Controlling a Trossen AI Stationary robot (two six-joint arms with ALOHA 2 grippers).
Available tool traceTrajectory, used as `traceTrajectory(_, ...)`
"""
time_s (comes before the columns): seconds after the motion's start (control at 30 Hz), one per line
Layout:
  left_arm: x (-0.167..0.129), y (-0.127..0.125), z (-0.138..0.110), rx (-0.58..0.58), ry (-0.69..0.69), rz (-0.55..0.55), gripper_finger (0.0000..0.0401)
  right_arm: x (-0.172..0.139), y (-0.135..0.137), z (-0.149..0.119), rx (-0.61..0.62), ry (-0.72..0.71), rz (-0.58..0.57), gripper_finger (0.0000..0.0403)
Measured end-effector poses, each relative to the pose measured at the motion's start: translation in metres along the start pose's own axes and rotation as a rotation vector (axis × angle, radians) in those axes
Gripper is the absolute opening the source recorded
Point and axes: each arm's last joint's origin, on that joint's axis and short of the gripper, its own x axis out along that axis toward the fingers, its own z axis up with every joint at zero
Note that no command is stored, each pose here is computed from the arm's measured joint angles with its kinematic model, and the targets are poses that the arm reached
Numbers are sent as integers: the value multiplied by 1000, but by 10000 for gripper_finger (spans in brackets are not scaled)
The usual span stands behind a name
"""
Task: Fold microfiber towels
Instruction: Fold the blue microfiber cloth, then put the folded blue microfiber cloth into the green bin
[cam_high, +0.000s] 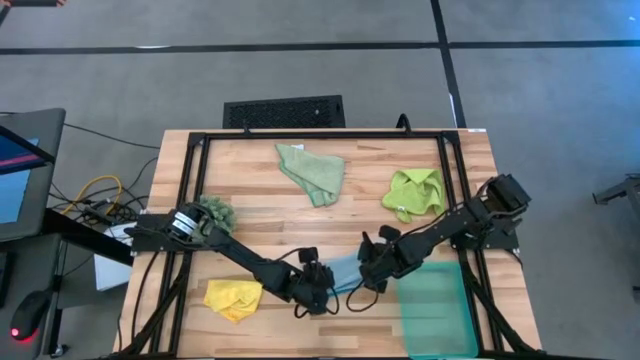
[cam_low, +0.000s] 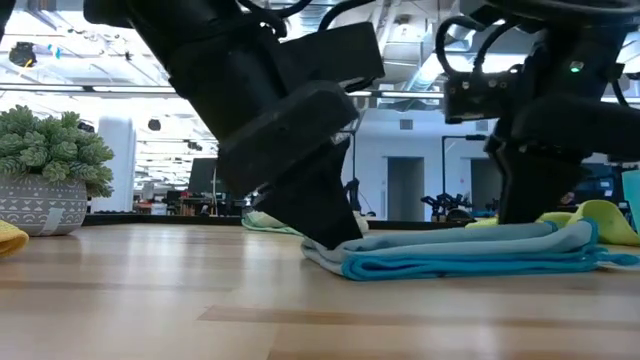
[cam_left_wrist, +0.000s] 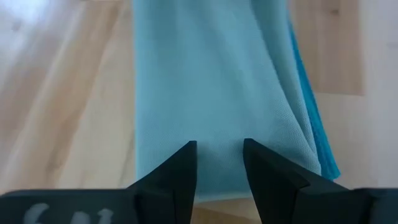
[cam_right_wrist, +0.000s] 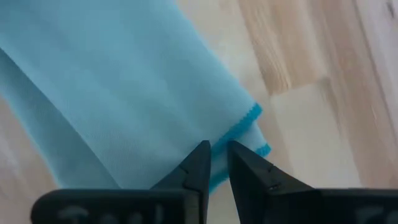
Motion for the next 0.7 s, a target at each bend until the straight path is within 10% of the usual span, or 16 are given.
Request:
traceTrajectory(0.4,-23,-16,18,129,45,31,127,-22,11,3,-146,-69,49,75)
traceTrajectory(0.7,-57,-18,-5,176,160,312,127,-1,6,45,-246,-350,199,109)
